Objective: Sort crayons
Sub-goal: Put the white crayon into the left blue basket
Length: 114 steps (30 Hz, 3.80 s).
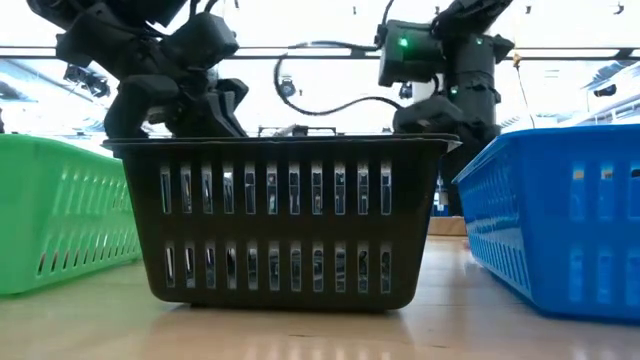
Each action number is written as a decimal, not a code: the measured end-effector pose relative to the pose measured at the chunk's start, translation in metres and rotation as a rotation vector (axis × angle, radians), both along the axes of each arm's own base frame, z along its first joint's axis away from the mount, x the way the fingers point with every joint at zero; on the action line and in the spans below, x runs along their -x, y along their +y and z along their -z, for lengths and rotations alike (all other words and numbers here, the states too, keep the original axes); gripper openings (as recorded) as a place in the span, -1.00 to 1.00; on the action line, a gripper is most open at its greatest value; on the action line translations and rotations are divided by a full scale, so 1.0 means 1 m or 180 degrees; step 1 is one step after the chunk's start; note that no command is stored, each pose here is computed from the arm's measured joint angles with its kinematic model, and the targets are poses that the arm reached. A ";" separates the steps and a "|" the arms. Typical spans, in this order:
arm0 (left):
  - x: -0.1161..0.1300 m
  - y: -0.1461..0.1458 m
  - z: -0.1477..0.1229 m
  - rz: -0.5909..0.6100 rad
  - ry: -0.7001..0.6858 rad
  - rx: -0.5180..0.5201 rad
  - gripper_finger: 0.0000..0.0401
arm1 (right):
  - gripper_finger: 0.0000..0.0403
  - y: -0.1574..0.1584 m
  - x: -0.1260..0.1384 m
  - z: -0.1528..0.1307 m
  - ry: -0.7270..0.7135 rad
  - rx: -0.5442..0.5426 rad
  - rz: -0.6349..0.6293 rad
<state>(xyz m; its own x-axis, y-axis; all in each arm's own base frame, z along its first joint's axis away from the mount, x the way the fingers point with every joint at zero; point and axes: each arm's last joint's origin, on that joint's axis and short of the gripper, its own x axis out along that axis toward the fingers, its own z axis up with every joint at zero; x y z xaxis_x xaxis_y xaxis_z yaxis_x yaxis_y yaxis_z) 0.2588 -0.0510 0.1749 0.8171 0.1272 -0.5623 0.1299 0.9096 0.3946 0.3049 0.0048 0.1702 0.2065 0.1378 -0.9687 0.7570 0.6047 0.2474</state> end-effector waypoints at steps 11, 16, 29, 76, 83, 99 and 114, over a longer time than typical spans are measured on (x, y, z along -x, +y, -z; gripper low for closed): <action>-0.007 0.009 -0.013 -0.0120 -0.0434 0.0287 -0.91 | -0.21 0.048 -0.025 -0.052 -0.1759 0.1884 -0.0914; -0.011 0.017 -0.022 -0.0289 -0.0727 0.0455 -0.91 | -0.21 0.070 -0.026 -0.066 -0.2043 0.2607 -0.1424; -0.016 0.015 -0.037 -0.0083 -0.1226 0.0508 -0.91 | -0.21 0.073 -0.034 -0.077 -0.2383 0.2996 -0.1461; -0.018 0.016 -0.045 -0.0082 -0.1488 0.0518 -0.70 | -0.84 0.068 -0.043 -0.088 -0.2792 0.3105 -0.1516; -0.018 0.017 -0.041 -0.0143 -0.1354 0.0537 -0.39 | -0.80 0.067 -0.041 -0.087 -0.2725 0.2987 -0.1436; -0.011 0.012 -0.023 -0.0265 -0.0765 0.0697 -0.14 | -0.75 0.088 -0.017 -0.072 -0.2386 0.0736 -0.0806; -0.011 0.012 -0.022 -0.0279 -0.0735 0.0707 -0.14 | -0.75 0.145 0.022 -0.051 -0.1425 -0.0123 -0.0200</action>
<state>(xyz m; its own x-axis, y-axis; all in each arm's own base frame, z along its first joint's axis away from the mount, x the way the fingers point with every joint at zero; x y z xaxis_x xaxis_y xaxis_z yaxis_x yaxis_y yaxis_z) 0.2697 -0.0386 0.1965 0.9175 0.0977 -0.3855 -0.0223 0.9805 0.1954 0.2829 0.1500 0.2210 0.5941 0.1977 -0.7797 0.5324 0.6300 0.5654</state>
